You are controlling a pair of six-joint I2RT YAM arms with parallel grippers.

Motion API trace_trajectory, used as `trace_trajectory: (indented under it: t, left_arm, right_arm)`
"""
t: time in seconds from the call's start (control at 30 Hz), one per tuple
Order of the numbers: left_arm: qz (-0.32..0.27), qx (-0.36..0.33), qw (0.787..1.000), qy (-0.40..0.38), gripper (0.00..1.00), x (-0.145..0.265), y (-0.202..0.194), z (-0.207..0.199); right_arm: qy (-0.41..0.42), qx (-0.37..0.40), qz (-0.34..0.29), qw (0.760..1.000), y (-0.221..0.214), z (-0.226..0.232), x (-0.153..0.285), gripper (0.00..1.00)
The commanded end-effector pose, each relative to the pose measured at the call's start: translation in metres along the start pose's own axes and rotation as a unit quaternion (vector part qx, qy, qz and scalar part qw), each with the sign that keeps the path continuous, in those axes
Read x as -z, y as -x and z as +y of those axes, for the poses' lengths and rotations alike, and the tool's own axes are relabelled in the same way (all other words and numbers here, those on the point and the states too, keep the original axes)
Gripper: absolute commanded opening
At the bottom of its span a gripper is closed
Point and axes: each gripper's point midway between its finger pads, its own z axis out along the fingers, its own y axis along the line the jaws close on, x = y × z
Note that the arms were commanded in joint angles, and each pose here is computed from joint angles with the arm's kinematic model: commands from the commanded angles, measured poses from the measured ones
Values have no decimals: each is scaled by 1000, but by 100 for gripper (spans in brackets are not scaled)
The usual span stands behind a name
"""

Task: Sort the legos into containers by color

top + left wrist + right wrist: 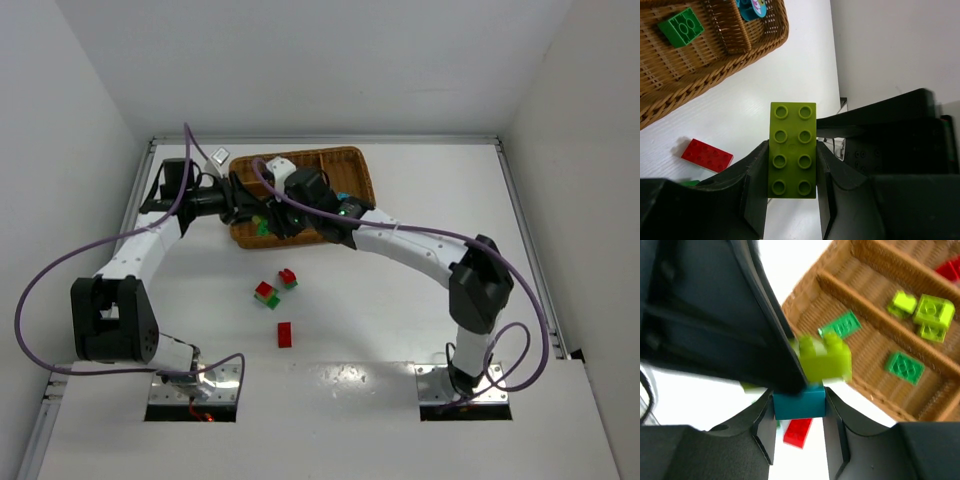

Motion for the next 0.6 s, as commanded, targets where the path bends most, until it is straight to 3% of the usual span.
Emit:
trace_trajectory:
  t: [0.0,0.27,0.47,0.53,0.57]
  left_arm:
    - [-31,-13,999,4,0,12,17,-4]
    - [-42,-5,999,12,0,16,23,1]
    - [-59,-14,994,94,0,21,28,26]
    - [-60,-27,992,112,0,24,30,31]
    - [-62,-35,991,111,0,25,30,28]
  right_arm:
    - [-30,-22,-8,999,-6,-15,24,0]
    - [-81,-53,5,995,-45,-34,60,0]
    - [-215,-116,34,969,-58,-118,70,0]
    - [-221,-152,60,961,-53,-136,67,1]
    - [-245,-177,95,948,-73,-157,61,1]
